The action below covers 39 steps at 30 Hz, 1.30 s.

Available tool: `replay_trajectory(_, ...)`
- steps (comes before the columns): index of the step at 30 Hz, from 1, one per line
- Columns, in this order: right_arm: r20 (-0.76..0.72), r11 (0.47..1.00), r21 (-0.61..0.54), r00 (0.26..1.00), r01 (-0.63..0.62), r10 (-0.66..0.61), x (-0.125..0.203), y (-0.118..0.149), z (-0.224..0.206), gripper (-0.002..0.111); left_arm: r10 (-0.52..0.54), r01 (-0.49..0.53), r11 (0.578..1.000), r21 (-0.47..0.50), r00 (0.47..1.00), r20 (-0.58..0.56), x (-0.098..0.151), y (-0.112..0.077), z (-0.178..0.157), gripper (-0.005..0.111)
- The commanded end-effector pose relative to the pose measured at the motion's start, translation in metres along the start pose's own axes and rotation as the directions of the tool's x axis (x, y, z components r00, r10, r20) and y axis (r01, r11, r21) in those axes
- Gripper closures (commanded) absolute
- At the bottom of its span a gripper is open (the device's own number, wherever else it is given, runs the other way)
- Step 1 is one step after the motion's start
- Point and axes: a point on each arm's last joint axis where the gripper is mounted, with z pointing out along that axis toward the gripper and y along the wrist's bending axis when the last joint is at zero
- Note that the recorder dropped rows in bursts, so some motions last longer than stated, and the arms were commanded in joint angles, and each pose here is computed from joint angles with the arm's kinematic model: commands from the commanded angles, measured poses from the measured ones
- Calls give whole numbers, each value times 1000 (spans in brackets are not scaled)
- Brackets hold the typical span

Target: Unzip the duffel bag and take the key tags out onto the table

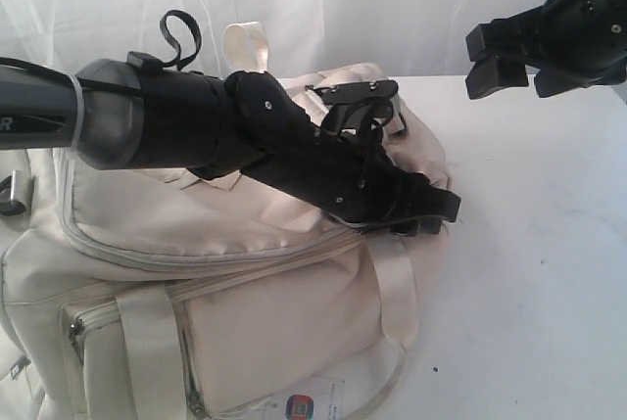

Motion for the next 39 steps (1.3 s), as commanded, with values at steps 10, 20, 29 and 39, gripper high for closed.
replay_trajectory(10,-23,1000,-7,1000,5,-5,2,0,-1,41,-20,21,1000,-9,999,41,-3,0,2,107)
replay_trajectory(20,-44,968,-234,993,96,-109,7,20,-2,41,72,-71,997,35,997,-10,-6,-14,-24,107)
replay_trajectory(29,2,976,-212,999,48,-49,9,16,15,41,134,-131,989,66,990,-38,-8,-25,-46,107)
replay_trajectory(39,-54,926,-378,998,-14,-7,11,23,54,41,147,-141,986,83,987,-71,-5,-28,-50,107)
